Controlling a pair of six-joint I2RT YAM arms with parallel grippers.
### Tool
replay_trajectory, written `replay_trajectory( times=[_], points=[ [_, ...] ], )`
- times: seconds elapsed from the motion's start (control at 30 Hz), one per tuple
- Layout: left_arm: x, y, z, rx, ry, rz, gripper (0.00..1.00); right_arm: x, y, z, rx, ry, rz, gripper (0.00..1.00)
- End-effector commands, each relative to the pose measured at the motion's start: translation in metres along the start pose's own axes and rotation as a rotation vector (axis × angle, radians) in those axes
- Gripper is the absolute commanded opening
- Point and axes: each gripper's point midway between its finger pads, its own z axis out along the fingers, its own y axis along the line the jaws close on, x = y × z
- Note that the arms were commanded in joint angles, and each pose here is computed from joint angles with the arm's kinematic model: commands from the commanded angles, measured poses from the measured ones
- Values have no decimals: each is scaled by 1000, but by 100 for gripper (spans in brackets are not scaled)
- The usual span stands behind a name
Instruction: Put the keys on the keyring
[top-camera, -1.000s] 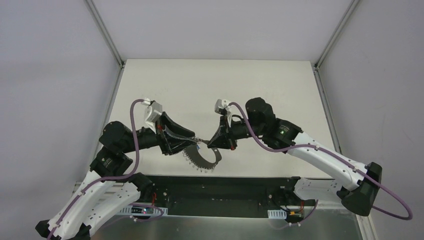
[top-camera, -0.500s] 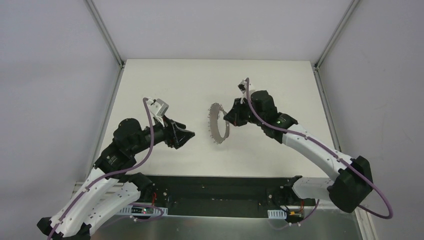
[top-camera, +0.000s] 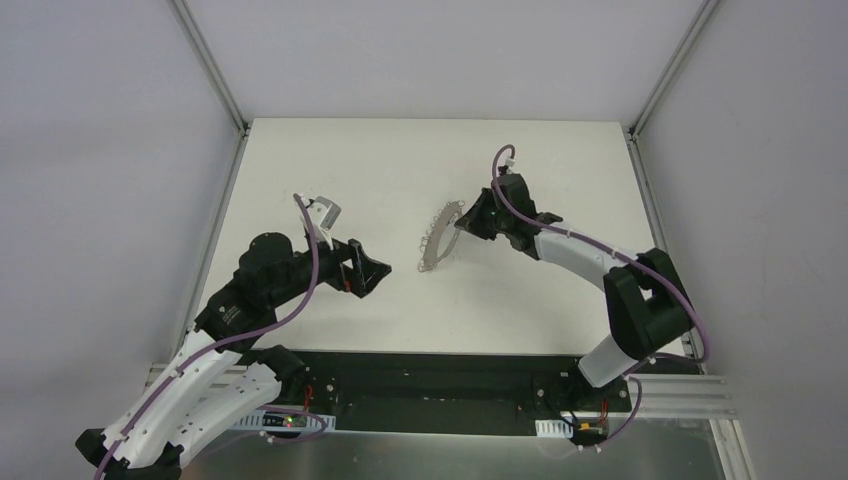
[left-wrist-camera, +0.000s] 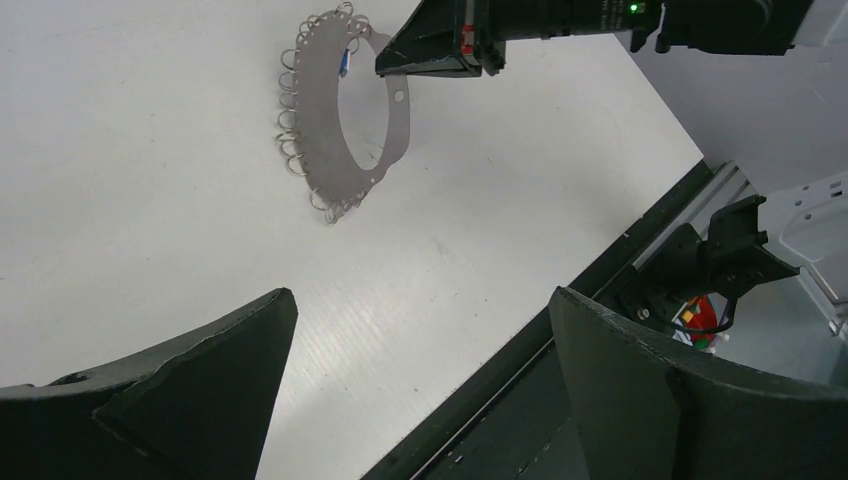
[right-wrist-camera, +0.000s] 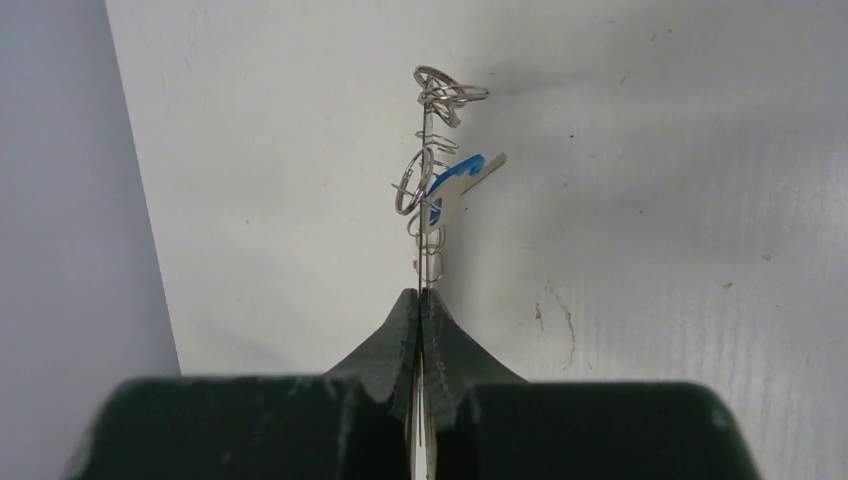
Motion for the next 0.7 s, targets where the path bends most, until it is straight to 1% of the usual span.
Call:
replay_trajectory(
  times=[0.0, 0.07, 0.1, 0.13, 0.2, 0.27, 0.4, 0.57, 0.6, 0.63, 0.67],
  points=[
    [-2, 1, 0, -8, -9, 6, 99, -24, 5, 19, -19, -63, 149, 0],
    [-2, 2, 0, -11, -7, 5, 99, -22, -7, 25, 12, -58, 161, 0],
    [-1, 2, 0, -13, -7, 5, 99, -19, -14, 28, 30, -54, 165, 2],
    [-1, 3, 0, -16, -5, 5, 99, -17, -20, 28, 43, -51, 168, 7],
    [0, 4, 2, -25, -1, 0, 99, -11, -32, 30, 68, -38, 180, 22],
    [0, 6, 3, -37, 1, -6, 99, -7, -39, 27, 79, -34, 192, 33],
    [-1, 6, 4, -39, 2, -9, 99, -6, -40, 14, 78, -39, 160, 48],
    [-5, 15, 1, -86, -28, -5, 99, -20, -31, -18, 78, -92, 81, 64],
    [-5, 16, 1, -95, -34, -5, 99, -22, -28, -25, 75, -95, 61, 71],
    [-5, 18, 0, -104, -39, -3, 99, -24, -25, -31, 76, -96, 43, 82],
    [-7, 21, 0, -117, -46, 0, 99, -22, -26, -38, 89, -83, 29, 96]
  ],
)
